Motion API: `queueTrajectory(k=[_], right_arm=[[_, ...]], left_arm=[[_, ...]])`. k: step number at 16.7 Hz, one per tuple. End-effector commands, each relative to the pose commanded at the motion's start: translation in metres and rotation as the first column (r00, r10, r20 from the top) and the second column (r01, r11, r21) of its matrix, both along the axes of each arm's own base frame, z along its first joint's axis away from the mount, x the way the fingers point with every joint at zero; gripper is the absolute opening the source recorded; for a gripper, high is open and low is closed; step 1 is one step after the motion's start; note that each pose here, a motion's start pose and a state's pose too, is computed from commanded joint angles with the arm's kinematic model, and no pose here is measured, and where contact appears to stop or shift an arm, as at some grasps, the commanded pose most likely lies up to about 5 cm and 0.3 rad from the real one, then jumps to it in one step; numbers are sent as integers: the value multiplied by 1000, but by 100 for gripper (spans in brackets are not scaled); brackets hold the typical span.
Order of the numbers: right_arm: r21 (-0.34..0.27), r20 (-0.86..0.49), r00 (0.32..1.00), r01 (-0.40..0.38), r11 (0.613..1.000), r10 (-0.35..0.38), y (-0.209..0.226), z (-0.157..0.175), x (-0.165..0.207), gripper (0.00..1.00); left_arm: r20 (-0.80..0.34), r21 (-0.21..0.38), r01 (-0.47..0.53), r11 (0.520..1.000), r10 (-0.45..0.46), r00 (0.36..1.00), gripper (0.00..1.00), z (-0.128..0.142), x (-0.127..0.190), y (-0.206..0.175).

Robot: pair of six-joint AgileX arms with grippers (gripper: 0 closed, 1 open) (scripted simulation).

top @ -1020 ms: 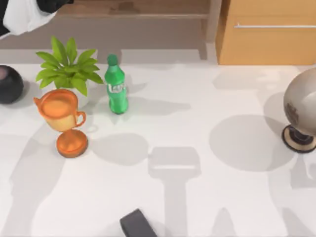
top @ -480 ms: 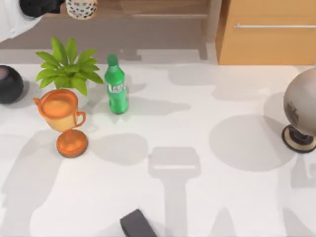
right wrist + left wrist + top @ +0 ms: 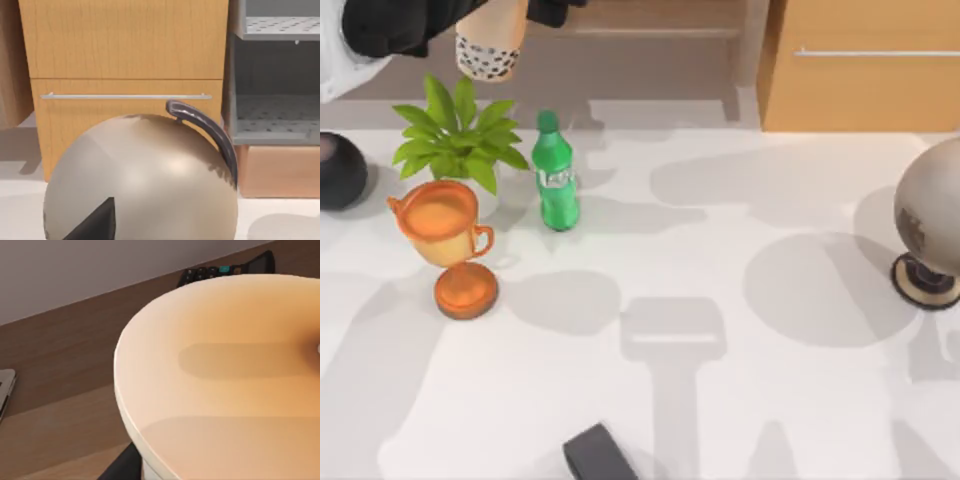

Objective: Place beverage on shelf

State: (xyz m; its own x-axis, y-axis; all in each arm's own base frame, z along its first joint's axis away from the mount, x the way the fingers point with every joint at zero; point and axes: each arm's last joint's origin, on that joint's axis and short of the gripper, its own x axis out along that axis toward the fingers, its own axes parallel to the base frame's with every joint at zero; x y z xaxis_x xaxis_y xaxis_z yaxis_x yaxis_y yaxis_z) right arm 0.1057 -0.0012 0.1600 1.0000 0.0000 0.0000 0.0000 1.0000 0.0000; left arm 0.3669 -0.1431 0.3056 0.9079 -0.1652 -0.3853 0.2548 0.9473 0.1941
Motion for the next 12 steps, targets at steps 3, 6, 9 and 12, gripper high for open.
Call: queueTrajectory(k=[3,6,9,12], right_arm=[[0,0,1000,0,1000,0,0,0,0,100],[0,0,1000,0,1000,0,0,0,0,100],[0,0,1000,0,1000,0,0,0,0,100],[0,0,1000,0,1000,0,0,0,0,100]], left_arm=[[33,-33,-69,997,70,997,0,-8,28,4],[106,-115,-147,982,159,981,0,-14,61,4],[158,-210,-179,961,214,964,0,-22,82,-2],[172,-249,-188,950,234,957,0,-28,89,-5]])
